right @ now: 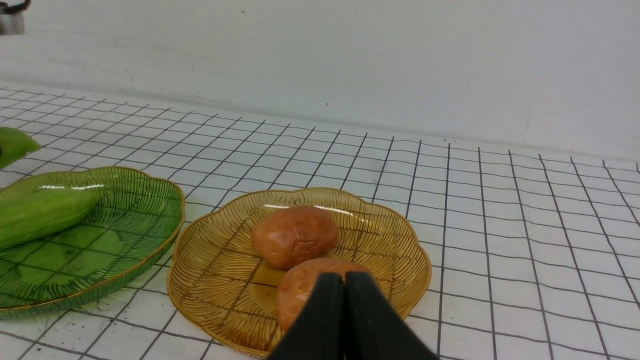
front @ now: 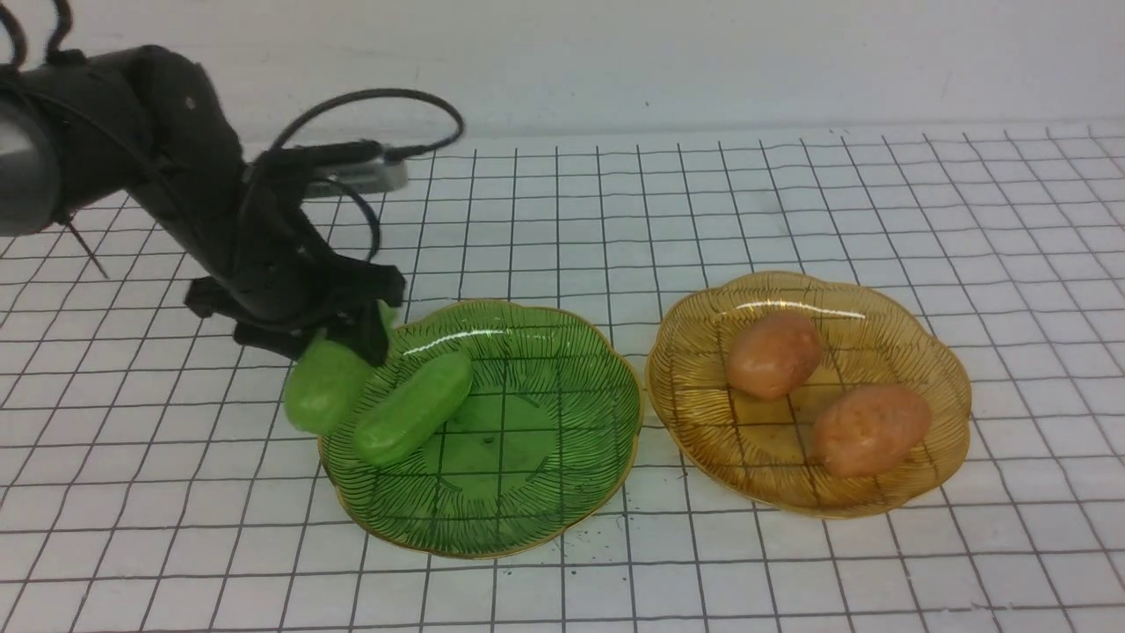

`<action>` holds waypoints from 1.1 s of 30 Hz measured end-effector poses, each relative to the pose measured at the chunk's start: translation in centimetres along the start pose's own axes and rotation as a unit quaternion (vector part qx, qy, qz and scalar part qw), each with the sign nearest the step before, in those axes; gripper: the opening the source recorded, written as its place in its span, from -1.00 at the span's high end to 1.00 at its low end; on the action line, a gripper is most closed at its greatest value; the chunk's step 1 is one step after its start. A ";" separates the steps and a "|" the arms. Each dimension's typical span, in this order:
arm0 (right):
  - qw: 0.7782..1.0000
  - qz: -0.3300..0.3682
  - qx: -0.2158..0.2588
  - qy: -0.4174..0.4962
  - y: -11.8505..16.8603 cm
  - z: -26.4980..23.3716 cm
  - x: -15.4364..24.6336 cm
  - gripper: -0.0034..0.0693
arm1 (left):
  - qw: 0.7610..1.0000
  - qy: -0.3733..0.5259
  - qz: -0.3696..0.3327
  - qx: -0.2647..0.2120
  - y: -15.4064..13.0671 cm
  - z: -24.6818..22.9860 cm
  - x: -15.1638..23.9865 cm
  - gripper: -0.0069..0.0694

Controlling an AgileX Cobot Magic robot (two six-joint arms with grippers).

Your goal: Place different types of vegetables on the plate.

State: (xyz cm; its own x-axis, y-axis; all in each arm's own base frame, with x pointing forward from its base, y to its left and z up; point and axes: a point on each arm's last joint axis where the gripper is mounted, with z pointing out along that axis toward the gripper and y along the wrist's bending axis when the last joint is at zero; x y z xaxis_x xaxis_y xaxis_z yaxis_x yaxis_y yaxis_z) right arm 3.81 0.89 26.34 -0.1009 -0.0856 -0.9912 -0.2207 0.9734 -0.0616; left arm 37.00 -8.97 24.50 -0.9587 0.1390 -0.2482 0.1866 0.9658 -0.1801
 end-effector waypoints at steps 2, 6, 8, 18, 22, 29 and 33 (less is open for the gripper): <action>1.000 0.000 0.000 0.000 0.0 0.0 0.0 0.95 | 0.999 0.009 0.035 -0.001 -2.0 0.4 0.3 -0.15; 1.000 0.000 0.000 -0.002 0.0 0.0 0.0 0.95 | 0.995 0.010 0.102 -0.019 -5.1 1.5 0.7 -0.15; 1.000 0.000 0.000 -0.002 0.0 0.0 0.0 0.95 | 0.991 0.003 0.130 -0.032 -6.1 2.3 0.7 -0.16; 1.000 0.023 -0.010 -0.014 0.2 0.0 -0.3 0.95 | 0.986 0.003 0.161 -0.041 -7.4 3.1 0.8 -0.49; 0.999 0.031 -0.013 -0.019 0.2 0.0 -0.4 0.95 | 0.986 0.025 0.160 -0.043 -7.3 3.1 1.2 -0.37; 0.999 0.032 -0.013 -0.019 0.2 0.0 -0.4 0.95 | 0.985 0.058 0.155 -0.041 -7.2 3.1 1.8 0.54; 0.999 0.032 -0.013 -0.019 0.2 0.0 -0.4 0.95 | 0.987 0.058 0.149 -0.030 -7.4 3.1 1.9 0.79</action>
State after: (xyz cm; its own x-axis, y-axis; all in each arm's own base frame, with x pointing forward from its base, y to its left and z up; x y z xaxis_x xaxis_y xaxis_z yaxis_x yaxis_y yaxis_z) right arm 3.79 1.15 26.69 -0.0783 -0.0140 -0.9968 -0.2407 0.9706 0.0052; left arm 34.49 -16.56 22.46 -0.8819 0.4398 -0.1695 0.4545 0.8888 -0.0584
